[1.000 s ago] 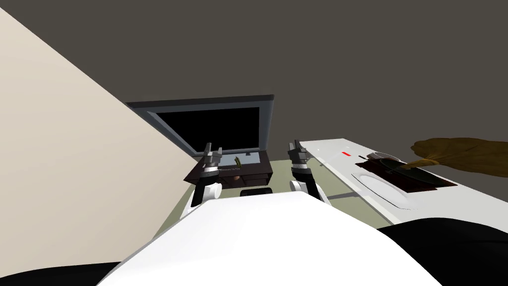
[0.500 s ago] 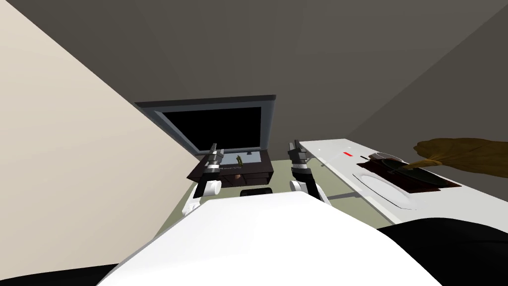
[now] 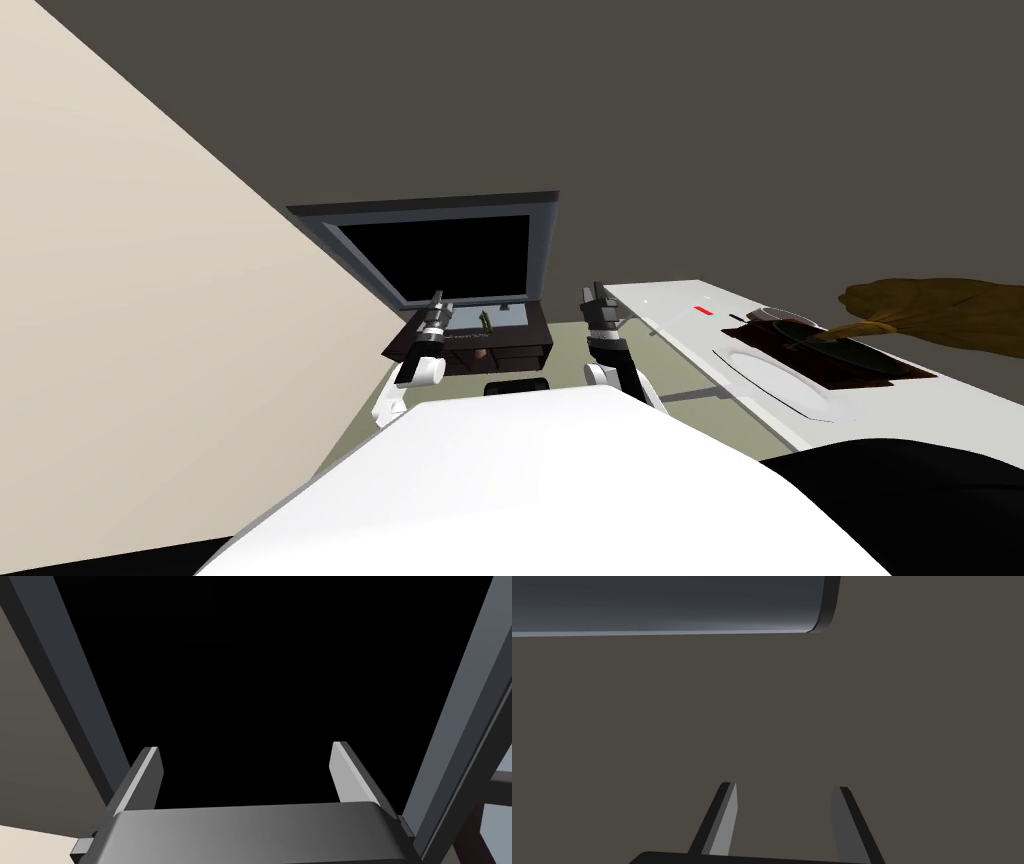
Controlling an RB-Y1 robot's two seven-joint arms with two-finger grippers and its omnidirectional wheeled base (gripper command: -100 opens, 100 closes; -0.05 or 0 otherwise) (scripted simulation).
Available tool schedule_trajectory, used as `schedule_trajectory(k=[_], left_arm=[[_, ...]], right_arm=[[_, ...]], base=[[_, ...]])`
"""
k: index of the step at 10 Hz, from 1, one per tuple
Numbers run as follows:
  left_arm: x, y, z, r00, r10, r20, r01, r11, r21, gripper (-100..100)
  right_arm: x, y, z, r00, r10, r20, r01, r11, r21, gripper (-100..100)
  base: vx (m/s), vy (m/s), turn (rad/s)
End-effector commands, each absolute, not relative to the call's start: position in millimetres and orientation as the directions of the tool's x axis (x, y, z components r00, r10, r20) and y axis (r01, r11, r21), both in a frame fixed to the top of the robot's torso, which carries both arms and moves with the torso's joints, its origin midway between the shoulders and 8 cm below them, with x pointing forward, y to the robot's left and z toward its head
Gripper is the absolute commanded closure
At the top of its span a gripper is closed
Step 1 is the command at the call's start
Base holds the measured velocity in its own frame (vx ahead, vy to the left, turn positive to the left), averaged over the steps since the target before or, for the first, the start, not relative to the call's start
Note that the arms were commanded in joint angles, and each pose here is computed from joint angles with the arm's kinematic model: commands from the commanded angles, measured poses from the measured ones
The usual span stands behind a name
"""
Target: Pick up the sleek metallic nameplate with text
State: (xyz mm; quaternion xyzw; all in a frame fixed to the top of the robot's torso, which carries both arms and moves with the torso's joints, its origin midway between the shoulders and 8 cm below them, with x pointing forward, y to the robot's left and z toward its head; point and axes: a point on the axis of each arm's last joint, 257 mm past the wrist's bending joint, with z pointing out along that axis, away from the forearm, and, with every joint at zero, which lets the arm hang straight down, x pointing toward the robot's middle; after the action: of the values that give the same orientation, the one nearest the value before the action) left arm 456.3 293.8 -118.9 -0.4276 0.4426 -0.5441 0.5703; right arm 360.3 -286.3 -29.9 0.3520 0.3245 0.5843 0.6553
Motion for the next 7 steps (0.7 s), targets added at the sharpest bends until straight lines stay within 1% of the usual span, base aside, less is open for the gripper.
schedule_trajectory(k=[1,7], left_arm=[[461.0,298.1,-130.3,0.022,-0.999,-0.049,0.199,0.052,-0.979,-100],[489.8,321.1,-183.5,0.046,-0.994,-0.096,0.013,0.097,-0.995,-100]], right_arm=[[360.3,-286.3,-29.9,0.107,0.994,-0.014,-0.537,0.069,0.841,0],[360.3,-286.3,-29.9,0.107,0.994,-0.014,-0.537,0.069,0.841,0]], base=[[-0.025,0.021,0.014],[-0.022,0.021,0.014]])
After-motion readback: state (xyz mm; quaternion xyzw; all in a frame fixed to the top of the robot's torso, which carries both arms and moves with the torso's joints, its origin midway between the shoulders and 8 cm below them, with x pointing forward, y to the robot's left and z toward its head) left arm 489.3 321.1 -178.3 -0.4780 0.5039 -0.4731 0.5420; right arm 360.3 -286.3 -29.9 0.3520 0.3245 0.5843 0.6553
